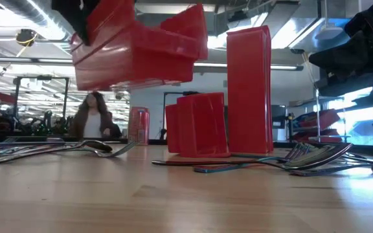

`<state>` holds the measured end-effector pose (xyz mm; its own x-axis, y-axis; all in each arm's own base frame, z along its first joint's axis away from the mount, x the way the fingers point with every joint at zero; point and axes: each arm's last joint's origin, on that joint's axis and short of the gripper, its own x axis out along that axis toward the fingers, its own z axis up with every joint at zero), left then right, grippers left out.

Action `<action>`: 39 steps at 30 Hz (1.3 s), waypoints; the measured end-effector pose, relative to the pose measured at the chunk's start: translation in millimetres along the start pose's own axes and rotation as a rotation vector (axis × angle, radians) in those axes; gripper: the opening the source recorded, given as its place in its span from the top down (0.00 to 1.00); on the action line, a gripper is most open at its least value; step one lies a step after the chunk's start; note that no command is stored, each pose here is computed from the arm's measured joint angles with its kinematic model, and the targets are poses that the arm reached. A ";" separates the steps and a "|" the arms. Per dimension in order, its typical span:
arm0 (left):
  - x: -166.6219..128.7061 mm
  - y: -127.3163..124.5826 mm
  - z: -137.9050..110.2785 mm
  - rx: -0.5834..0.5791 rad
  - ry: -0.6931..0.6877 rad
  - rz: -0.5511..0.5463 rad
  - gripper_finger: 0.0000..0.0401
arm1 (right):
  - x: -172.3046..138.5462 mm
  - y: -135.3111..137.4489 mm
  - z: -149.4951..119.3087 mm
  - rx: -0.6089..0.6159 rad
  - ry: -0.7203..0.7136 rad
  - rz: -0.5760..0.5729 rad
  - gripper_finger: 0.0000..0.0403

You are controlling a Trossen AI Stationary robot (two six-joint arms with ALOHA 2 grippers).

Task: Sort silverware
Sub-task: Move the bottom red bin

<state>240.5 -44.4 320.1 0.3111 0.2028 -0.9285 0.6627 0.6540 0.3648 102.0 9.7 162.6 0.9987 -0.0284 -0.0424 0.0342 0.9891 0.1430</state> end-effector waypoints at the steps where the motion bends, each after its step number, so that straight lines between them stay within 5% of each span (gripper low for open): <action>1: -2.7 3.6 -6.1 -0.030 0.009 0.022 1.00 | 0.0 0.0 0.0 0.000 0.000 0.000 1.00; 6: -16.6 17.7 -34.9 -0.168 0.034 0.120 1.00 | 0.0 0.0 0.0 0.000 0.000 0.000 1.00; 13: -18.8 32.2 -62.2 -0.219 0.135 0.180 1.00 | 0.0 0.0 -0.2 0.000 0.001 0.000 1.00; 19: -14.2 45.8 -78.8 -0.427 0.168 0.205 1.00 | 0.0 0.0 0.0 0.000 0.001 0.000 1.00; 30: 6.2 55.5 -88.0 -0.589 0.245 0.376 1.00 | 0.0 0.0 0.0 0.000 0.000 0.000 1.00; 39: 46.2 39.2 -92.2 -0.718 0.311 0.397 1.00 | 0.0 0.0 0.0 0.000 0.001 0.000 1.00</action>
<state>218.1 57.8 285.1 0.1585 0.6338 -0.7571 -0.0766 0.7723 0.6306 102.0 9.7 162.6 0.9987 -0.0287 -0.0430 0.0346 0.9891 0.1432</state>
